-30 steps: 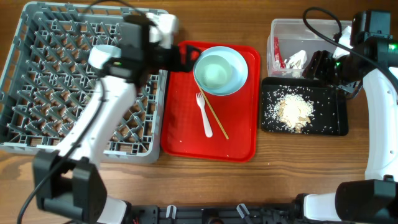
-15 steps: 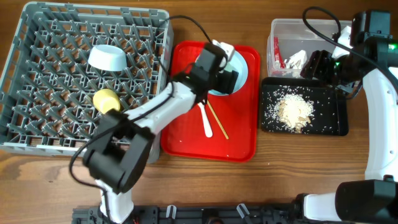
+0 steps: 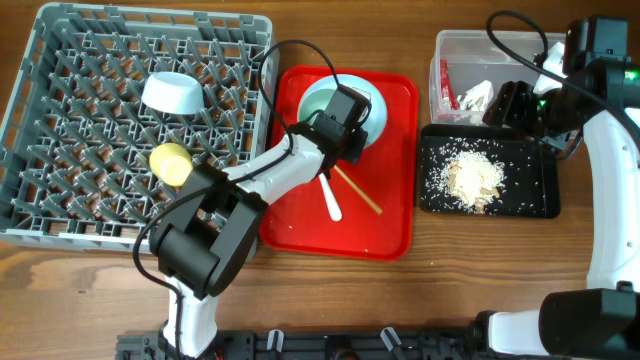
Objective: Sort waste into correct bins and load items into the dishwasher rack
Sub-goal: 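Grasp the pale-green bowl on the red tray with the left gripper, then place the pale-green bowl into the dish rack with the left gripper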
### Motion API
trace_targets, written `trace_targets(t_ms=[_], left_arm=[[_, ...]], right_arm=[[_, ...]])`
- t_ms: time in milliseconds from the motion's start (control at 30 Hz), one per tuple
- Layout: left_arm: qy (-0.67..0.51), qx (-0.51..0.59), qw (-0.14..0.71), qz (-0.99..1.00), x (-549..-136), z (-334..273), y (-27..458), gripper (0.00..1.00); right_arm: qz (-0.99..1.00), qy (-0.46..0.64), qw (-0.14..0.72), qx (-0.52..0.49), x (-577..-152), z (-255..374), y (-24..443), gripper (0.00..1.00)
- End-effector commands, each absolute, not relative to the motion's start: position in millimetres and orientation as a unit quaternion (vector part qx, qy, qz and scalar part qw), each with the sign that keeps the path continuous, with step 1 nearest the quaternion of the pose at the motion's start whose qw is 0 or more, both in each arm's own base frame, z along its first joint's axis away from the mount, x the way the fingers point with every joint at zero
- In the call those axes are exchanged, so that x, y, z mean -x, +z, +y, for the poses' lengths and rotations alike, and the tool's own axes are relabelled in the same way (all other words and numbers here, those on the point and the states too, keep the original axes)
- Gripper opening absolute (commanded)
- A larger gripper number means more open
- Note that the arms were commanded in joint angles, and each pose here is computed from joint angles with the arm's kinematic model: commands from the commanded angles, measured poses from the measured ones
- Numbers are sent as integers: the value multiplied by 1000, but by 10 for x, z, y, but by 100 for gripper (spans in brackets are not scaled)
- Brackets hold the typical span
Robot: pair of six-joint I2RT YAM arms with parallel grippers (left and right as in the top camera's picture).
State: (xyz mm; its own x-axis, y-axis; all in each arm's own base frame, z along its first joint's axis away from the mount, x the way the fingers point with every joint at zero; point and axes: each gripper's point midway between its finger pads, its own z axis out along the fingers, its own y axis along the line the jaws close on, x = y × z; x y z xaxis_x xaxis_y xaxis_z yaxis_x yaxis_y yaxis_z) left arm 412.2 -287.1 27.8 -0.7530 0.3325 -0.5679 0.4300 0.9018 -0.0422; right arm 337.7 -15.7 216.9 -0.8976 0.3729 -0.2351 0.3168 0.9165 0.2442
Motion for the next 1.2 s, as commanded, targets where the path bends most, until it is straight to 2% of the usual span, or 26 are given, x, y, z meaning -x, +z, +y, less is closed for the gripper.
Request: trace_targets(t_ms=[0, 167, 400, 467, 633, 900, 1167], left_arm=[[-75, -202, 291, 932, -4162, -2851, 262, 4], [-83, -200, 309, 926, -4200, -2877, 439, 4], [-113, -175, 377, 902, -4329, -2786, 1239, 4], [-165, -171, 394, 888, -4347, -2707, 1618, 4], [-261, -145, 398, 868, -4444, -2360, 2051, 4], [-438, -121, 353, 818, -4526, -1684, 2278, 4], [-498, -57, 331, 799, -4694, -1133, 2169, 4]], right_arm=[[965, 110, 150, -183, -3390, -144, 2252, 69], [966, 109, 148, -183, -3379, -143, 2248, 69], [966, 109, 147, -183, -3373, -142, 2246, 69], [966, 109, 147, -183, -3373, -142, 2246, 69], [966, 109, 147, -183, -3374, -142, 2247, 69], [967, 108, 148, -177, -3374, -143, 2247, 69], [968, 108, 148, -174, -3372, -142, 2245, 68]])
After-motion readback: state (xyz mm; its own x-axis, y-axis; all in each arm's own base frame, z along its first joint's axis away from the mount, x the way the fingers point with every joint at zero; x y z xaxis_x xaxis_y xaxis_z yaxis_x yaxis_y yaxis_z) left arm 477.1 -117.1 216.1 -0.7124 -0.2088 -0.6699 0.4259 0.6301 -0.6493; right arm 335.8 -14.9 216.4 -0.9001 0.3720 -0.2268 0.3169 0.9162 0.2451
